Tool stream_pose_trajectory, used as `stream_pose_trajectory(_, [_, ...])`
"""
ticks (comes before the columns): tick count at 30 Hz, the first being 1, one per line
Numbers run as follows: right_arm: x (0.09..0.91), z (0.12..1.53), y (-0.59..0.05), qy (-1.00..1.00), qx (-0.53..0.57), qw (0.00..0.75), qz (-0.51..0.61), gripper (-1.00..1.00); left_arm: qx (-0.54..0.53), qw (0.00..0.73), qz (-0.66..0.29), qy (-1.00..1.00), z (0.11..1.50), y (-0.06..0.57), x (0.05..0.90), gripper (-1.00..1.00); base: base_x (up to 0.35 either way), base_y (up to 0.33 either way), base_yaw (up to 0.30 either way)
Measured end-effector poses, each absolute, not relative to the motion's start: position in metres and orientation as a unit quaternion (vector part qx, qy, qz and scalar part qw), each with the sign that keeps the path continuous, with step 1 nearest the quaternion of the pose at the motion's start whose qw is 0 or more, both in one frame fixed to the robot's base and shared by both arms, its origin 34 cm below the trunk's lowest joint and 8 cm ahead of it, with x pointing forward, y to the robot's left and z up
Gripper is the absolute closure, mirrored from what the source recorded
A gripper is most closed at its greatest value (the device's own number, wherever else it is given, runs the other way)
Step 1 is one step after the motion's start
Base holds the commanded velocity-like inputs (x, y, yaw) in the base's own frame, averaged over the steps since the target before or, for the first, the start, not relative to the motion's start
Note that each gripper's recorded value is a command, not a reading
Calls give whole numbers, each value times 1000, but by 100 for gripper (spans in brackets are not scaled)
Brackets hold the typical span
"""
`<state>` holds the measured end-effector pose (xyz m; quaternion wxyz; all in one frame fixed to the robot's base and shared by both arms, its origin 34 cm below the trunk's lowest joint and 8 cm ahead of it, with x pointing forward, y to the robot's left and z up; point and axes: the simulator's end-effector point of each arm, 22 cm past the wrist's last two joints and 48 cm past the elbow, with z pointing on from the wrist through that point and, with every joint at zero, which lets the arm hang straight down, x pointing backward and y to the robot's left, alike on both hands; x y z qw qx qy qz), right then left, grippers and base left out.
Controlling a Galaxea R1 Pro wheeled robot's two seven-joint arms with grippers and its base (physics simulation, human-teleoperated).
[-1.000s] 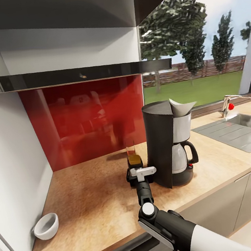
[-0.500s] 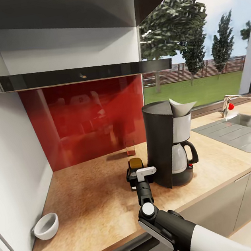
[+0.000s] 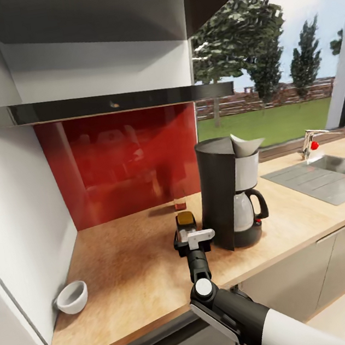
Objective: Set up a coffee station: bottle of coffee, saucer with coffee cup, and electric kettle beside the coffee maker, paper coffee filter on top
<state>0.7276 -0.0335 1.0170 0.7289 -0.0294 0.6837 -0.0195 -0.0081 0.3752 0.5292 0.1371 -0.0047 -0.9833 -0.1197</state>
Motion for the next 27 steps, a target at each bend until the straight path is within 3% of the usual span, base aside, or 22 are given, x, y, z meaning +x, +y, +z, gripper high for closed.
stream_pose_trajectory(27, [728,1013,-34,687,-30,726,-22,-100,-8,130,-118,-984,528,374,-2,-100,-333,96,0])
